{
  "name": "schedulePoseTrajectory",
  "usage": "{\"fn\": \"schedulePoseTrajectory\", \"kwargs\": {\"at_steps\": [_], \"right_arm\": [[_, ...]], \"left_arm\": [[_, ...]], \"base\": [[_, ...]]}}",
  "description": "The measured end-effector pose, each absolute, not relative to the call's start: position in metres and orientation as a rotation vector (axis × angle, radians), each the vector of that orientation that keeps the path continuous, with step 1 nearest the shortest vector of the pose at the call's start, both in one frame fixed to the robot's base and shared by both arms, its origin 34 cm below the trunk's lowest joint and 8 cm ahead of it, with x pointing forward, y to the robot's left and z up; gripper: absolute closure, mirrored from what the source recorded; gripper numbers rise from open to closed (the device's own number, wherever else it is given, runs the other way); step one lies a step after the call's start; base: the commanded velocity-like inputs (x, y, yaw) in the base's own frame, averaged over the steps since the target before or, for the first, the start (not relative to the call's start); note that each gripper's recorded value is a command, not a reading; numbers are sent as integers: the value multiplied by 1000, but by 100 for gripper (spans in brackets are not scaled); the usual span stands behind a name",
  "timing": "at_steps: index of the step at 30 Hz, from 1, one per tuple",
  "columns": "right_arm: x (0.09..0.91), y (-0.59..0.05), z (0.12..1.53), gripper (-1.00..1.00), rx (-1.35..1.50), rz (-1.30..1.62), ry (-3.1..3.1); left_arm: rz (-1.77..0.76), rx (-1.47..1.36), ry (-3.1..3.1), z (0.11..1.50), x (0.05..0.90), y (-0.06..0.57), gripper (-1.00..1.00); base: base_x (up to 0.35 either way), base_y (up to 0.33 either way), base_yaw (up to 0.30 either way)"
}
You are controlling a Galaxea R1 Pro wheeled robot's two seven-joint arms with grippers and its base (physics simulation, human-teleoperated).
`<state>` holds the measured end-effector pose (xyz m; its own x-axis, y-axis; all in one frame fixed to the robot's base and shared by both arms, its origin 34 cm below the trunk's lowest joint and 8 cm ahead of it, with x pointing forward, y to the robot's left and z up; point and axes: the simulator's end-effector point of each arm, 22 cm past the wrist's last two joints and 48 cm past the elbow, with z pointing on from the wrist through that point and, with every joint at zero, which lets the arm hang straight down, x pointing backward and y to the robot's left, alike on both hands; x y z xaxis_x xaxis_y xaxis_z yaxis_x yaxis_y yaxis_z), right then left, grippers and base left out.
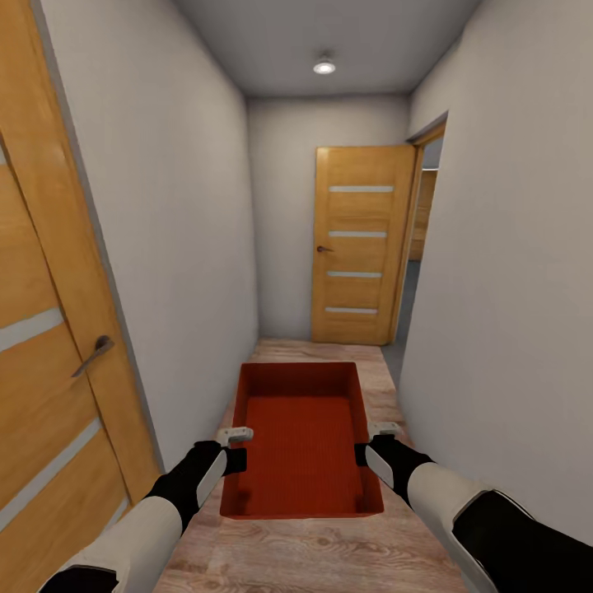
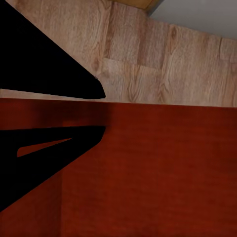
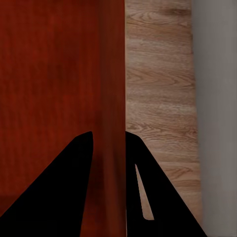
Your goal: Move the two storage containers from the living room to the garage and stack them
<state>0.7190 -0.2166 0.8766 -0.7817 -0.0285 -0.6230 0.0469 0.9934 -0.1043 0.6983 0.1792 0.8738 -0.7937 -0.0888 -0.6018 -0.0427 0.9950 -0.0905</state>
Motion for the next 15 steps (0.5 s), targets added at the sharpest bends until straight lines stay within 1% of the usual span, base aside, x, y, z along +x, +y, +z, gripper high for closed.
{"fn": "schedulePoseTrajectory", "kwargs": {"at_steps": [15], "right_arm": [[719,-217,877,100,13,-149,2464]], "left_arm": [[-95,-91,2488,874,698,179,100]], "base": [[322,0,0]]}}
